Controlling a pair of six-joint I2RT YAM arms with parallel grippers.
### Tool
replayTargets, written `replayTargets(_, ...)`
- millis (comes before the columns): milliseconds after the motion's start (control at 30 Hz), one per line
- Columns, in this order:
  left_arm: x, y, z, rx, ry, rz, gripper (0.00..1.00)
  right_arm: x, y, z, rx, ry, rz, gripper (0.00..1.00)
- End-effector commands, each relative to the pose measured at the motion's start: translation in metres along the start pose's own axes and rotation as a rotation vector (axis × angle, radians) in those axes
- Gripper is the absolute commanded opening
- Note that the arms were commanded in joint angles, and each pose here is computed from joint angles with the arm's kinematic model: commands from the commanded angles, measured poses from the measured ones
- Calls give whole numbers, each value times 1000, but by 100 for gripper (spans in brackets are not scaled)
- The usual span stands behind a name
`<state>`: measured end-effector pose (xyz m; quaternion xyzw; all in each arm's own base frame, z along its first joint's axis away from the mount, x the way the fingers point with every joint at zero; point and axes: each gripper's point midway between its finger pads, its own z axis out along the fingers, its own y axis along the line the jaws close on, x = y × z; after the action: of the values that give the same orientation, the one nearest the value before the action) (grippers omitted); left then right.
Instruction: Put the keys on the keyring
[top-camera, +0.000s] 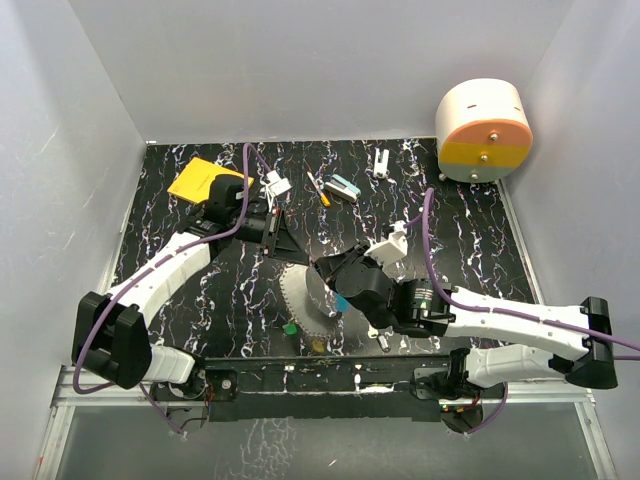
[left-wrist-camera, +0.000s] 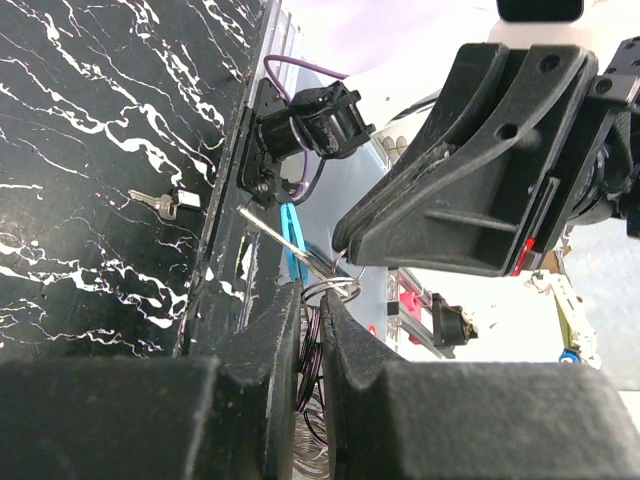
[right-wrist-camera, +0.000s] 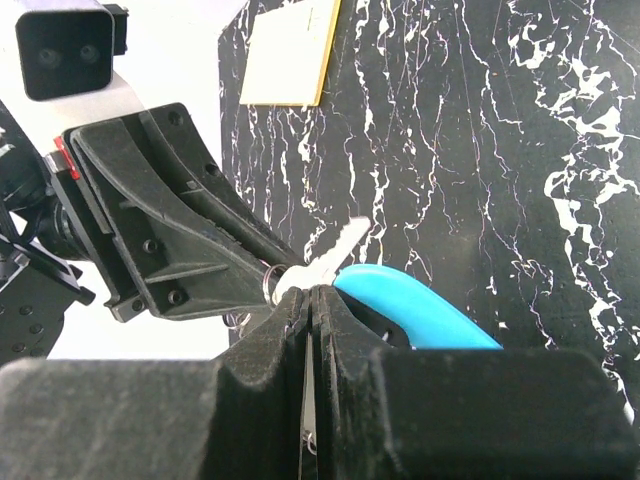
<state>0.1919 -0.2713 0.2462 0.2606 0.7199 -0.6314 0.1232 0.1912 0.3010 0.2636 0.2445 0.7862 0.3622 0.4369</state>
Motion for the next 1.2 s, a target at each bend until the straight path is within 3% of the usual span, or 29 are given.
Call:
replayTargets(0,-4,-23,-3,37,-17,9,0,-14,28,-1,-68,-60,64,8)
replayTargets(1167,-11,-23,0,45,-59,-77,0,-13,14,13,-25,-132,171,8)
